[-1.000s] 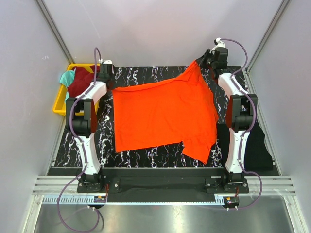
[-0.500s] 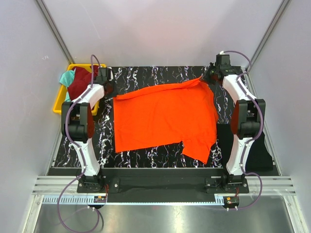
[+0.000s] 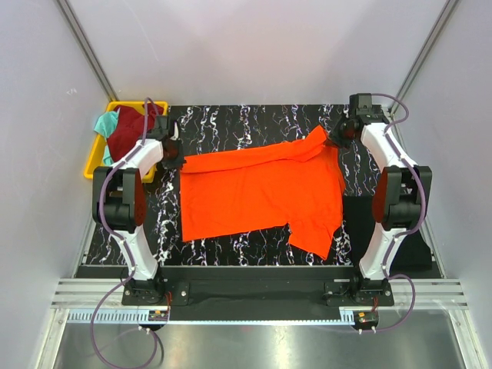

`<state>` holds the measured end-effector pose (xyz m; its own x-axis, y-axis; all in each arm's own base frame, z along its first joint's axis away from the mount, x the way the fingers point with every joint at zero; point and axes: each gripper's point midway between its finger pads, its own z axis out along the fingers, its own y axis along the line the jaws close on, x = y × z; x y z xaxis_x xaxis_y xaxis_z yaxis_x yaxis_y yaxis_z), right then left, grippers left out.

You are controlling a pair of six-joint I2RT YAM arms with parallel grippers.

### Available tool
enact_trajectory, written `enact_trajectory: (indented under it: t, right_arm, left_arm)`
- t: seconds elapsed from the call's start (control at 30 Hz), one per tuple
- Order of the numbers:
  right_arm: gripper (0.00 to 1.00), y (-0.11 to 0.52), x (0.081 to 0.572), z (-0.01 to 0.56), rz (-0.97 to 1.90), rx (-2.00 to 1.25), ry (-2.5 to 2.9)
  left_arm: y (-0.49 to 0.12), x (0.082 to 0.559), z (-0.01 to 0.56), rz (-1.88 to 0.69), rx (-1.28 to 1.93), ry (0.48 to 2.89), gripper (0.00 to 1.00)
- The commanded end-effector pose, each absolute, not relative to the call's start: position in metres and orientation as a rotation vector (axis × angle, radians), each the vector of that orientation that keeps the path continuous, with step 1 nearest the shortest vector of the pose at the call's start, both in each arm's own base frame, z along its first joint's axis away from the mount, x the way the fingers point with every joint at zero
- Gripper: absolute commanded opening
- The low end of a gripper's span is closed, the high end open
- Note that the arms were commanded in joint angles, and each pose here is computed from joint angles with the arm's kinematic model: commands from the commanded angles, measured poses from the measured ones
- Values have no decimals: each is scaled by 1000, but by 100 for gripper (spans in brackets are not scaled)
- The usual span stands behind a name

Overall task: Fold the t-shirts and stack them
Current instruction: Fold the tshirt

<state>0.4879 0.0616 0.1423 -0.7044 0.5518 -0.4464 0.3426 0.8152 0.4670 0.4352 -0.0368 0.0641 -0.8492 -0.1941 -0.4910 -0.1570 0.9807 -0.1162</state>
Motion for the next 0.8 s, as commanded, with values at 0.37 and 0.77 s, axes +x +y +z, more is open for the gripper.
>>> enact_trajectory:
  t: [0.37,0.77]
  right_arm:
    - [0,46,458,139,380,650,2456]
    - [0,36,449,147,403,703,2435]
  left_arm:
    - [-32,414,59,-69,-229,2661,0]
    - [-29,414,48,-47,-222,2684,0]
